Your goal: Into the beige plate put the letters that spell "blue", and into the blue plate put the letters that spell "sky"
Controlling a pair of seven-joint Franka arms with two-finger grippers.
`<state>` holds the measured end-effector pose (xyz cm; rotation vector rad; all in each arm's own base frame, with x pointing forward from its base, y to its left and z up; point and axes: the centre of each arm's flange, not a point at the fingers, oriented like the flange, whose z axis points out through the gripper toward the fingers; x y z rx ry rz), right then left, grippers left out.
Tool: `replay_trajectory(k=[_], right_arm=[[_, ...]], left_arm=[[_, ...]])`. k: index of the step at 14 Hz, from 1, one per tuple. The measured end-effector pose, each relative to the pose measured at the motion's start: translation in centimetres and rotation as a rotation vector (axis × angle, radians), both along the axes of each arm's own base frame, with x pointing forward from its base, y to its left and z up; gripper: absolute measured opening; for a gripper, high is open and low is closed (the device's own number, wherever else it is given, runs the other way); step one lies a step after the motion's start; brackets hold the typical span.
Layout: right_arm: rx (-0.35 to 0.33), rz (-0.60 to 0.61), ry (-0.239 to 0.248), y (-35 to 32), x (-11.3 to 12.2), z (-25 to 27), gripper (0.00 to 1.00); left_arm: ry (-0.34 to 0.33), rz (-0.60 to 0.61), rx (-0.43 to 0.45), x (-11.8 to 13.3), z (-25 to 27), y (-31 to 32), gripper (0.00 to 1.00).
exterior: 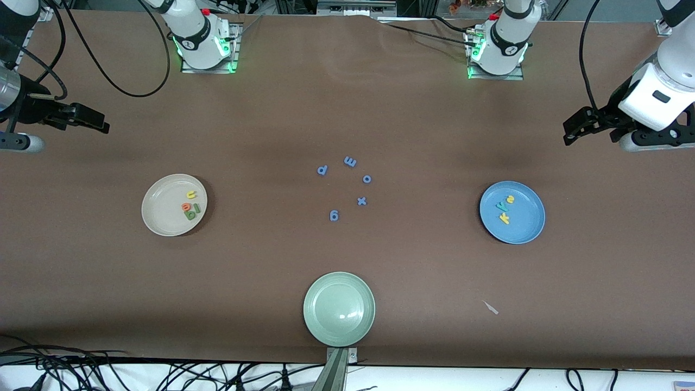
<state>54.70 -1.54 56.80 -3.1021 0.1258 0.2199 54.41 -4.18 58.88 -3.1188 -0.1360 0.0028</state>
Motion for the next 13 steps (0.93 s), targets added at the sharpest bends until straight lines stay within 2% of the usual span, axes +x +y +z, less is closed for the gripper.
replay_trajectory(k=[7,13], right_arm=[[-0.002,0.018,0.016,1.0,0.5,-0.9,1.00],[-0.004,0.019,-0.003,1.1,1.1,-0.2,1.00]], left_arm=[[0.000,0.000,0.000,0.0,0.0,0.0,1.00],[0.000,-0.001,0.000,0.0,0.0,0.0,1.00]])
